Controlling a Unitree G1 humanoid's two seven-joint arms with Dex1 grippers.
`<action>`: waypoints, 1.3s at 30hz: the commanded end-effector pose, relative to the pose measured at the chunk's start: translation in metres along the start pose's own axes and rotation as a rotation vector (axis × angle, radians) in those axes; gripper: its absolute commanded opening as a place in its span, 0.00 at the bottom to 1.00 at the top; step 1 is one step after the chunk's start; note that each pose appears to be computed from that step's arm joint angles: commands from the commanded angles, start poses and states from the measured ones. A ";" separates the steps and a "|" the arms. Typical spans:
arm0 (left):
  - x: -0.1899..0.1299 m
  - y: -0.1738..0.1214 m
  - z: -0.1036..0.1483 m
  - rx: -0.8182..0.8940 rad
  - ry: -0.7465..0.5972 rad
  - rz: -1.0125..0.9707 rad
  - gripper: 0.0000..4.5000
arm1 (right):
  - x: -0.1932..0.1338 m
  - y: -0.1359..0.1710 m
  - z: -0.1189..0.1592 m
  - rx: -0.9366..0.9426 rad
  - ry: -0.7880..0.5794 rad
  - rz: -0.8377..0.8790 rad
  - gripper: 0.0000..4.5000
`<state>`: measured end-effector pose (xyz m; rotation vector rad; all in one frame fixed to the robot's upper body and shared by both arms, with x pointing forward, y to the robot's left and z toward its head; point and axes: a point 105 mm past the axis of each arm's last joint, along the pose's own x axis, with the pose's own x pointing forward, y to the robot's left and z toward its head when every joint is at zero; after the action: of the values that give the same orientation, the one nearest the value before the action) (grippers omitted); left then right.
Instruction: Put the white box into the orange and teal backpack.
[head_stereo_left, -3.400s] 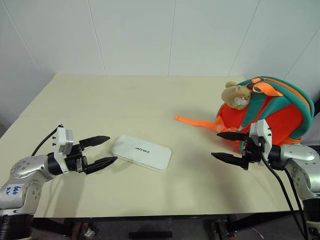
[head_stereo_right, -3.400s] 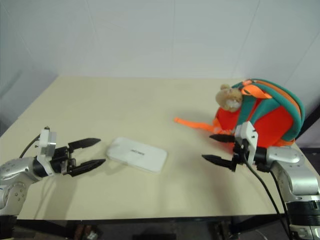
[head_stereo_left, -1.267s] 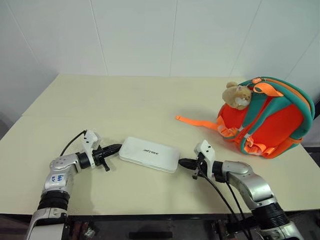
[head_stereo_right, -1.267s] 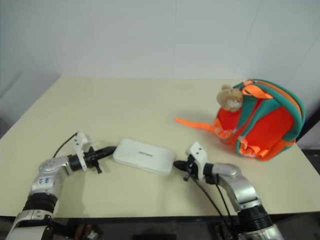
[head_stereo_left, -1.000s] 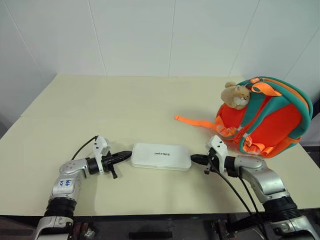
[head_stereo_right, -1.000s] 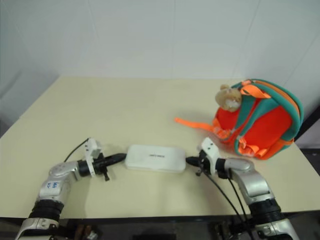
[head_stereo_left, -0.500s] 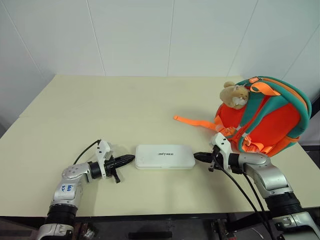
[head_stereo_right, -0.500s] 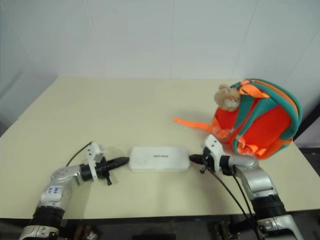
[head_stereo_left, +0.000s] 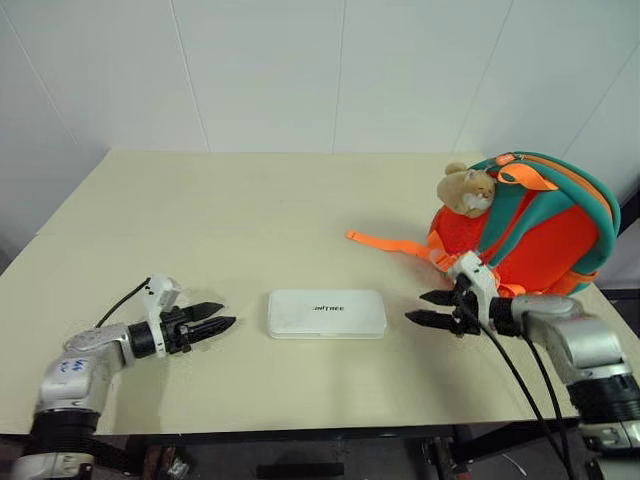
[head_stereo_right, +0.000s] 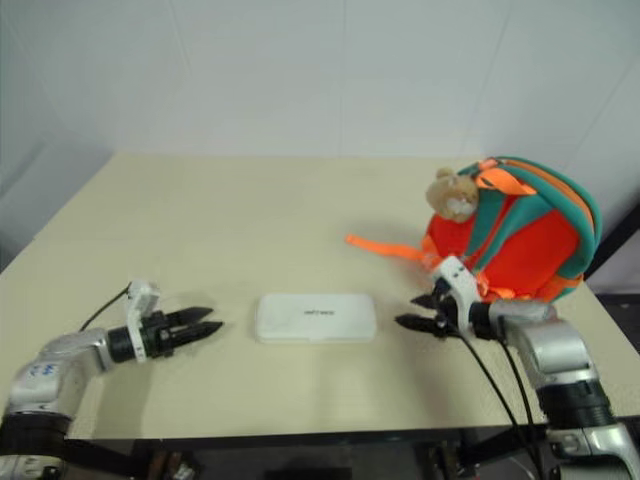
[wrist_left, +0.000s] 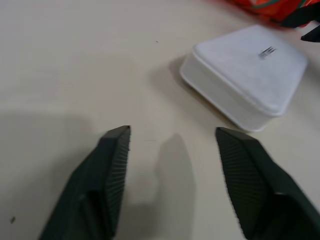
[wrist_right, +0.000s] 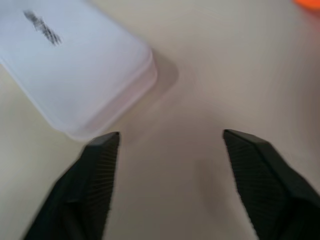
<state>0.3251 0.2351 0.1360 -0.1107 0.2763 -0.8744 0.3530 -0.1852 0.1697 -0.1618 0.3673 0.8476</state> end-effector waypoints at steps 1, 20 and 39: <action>0.002 -0.008 0.022 -0.114 0.000 -0.078 0.93 | -0.007 0.000 0.024 0.091 -0.040 0.003 1.00; 0.074 -0.033 0.004 -0.571 0.139 -0.215 0.99 | 0.019 0.040 0.021 0.355 0.085 0.165 1.00; 0.102 -0.059 0.004 -0.707 0.153 -0.352 0.99 | 0.043 0.063 0.022 0.373 0.066 0.231 1.00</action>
<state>0.3481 0.1270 0.1390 -0.7237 0.6645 -1.0880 0.3373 -0.1135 0.1614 0.2131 0.6660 0.9516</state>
